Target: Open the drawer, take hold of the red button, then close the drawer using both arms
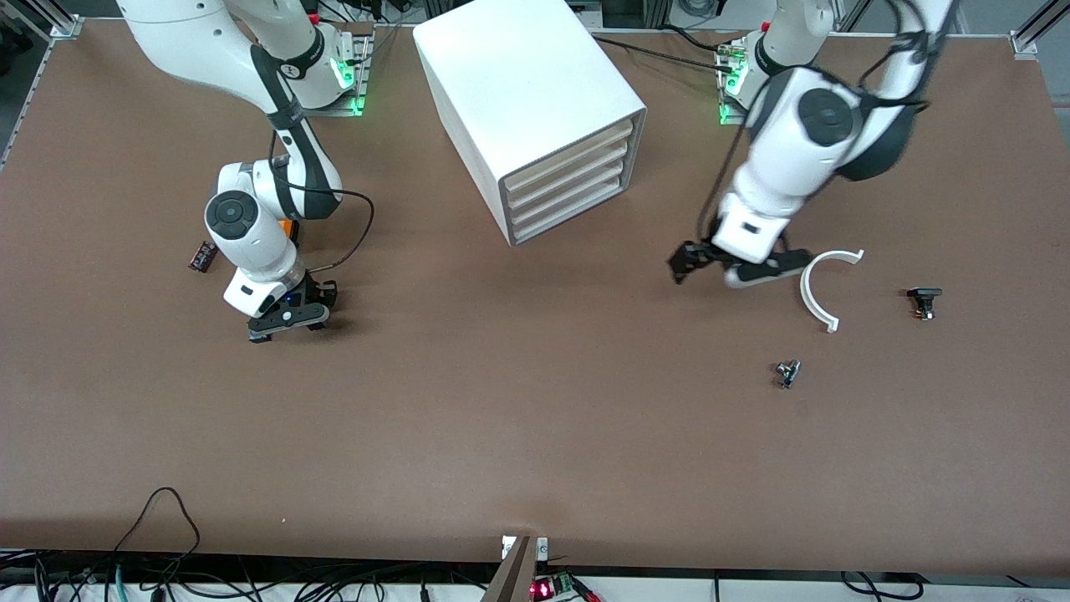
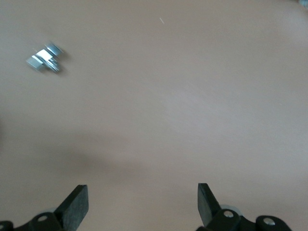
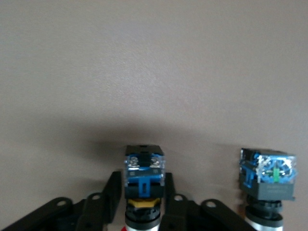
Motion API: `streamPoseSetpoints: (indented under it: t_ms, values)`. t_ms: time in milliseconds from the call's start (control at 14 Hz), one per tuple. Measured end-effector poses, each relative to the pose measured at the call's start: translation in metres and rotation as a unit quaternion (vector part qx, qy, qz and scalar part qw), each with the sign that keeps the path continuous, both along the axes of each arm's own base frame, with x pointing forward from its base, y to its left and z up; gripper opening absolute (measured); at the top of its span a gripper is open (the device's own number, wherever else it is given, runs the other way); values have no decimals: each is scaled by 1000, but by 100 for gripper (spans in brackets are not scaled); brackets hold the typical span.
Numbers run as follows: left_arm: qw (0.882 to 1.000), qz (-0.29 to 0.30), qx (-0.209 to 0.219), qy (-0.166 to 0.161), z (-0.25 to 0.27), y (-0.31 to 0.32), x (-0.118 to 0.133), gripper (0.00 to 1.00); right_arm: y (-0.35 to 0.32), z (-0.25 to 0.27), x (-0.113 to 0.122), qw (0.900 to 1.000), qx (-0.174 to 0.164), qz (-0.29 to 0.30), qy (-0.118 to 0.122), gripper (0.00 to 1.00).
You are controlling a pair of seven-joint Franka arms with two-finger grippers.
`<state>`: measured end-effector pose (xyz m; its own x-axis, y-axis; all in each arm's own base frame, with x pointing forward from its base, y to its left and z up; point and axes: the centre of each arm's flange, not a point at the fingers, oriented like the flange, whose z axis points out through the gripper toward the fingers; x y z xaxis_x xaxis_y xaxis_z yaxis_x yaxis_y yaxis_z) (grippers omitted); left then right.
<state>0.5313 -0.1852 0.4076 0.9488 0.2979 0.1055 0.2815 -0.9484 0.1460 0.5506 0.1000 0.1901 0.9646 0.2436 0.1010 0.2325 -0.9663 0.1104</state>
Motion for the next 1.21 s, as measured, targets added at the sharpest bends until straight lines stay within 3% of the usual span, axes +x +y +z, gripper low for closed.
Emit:
streamPoseSetpoints:
  t_ms: [214,357,429,857,1214]
  values:
    - [999,-28,32,29,77,55,-5,100,5,24,10,999,6,-42,10,75]
    - [997,-43,37,45,132,98,-7,100,11,70,28,998,9,-55,26,96]
    - [997,-50,37,48,152,118,-9,100,14,97,35,997,9,-61,37,100]
    - [995,-45,29,81,183,186,-20,100,20,260,66,990,-1,-102,92,100]
    - [995,-54,29,83,184,179,-20,100,-45,328,81,985,26,-150,84,100]
